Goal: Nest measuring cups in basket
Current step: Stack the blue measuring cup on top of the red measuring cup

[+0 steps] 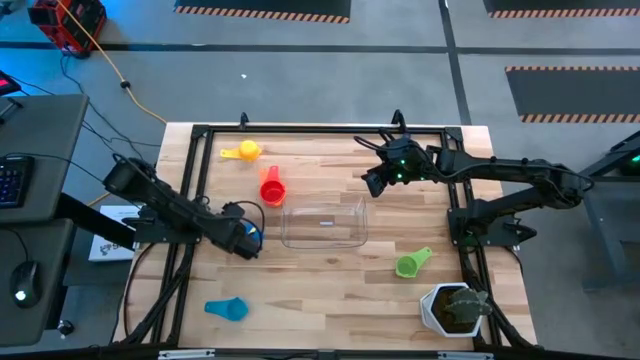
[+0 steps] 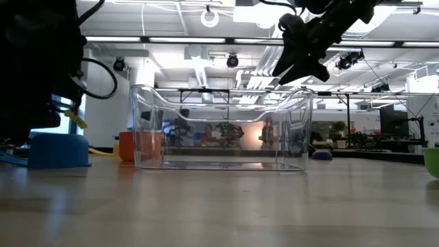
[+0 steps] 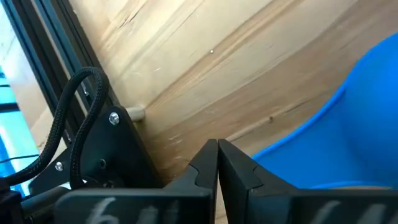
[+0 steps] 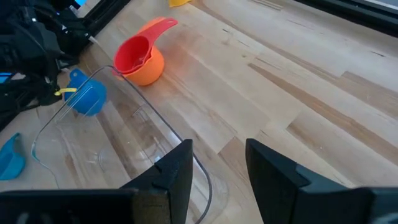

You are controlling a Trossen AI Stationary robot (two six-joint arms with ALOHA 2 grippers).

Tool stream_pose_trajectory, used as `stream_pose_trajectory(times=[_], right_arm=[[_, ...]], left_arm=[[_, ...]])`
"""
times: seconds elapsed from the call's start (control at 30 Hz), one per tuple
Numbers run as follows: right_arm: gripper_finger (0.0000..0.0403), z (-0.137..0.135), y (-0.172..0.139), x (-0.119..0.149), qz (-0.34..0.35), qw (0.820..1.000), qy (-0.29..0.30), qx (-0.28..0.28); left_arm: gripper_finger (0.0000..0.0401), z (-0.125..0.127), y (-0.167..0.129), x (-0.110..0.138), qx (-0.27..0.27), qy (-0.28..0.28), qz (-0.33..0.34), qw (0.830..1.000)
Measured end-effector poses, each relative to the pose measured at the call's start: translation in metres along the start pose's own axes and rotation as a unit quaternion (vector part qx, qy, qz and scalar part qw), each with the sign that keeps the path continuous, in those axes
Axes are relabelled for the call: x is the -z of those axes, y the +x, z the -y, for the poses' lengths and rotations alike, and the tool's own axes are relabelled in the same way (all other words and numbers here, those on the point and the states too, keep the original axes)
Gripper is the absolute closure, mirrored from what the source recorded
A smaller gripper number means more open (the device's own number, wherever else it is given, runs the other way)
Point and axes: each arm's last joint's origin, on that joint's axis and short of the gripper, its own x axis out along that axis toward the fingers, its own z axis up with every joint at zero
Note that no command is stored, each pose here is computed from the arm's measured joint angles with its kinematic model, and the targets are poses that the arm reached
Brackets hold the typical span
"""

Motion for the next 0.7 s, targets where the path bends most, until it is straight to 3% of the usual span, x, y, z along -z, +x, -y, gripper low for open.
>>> stream_pose_trajectory(times=[0.3,0.5,0.7], right_arm=[[0.0265,0.001,0.000,0.000,0.006,1.000,0.004,0.010],[0.0265,0.000,0.000,0.000,0.006,1.000,0.004,0.009],[0.0265,0.000,0.000,0.000,0.006,1.000,0.004,0.009]], left_arm=[[0.0400,0.014,0.014,0.007,-0.053,0.025,0.005,0.998],[0.0401,0.026,0.015,0.011,0.004,0.025,-0.041,0.999],[0.0401,0.040,-0.004,0.017,0.056,0.006,-0.073,0.996]])
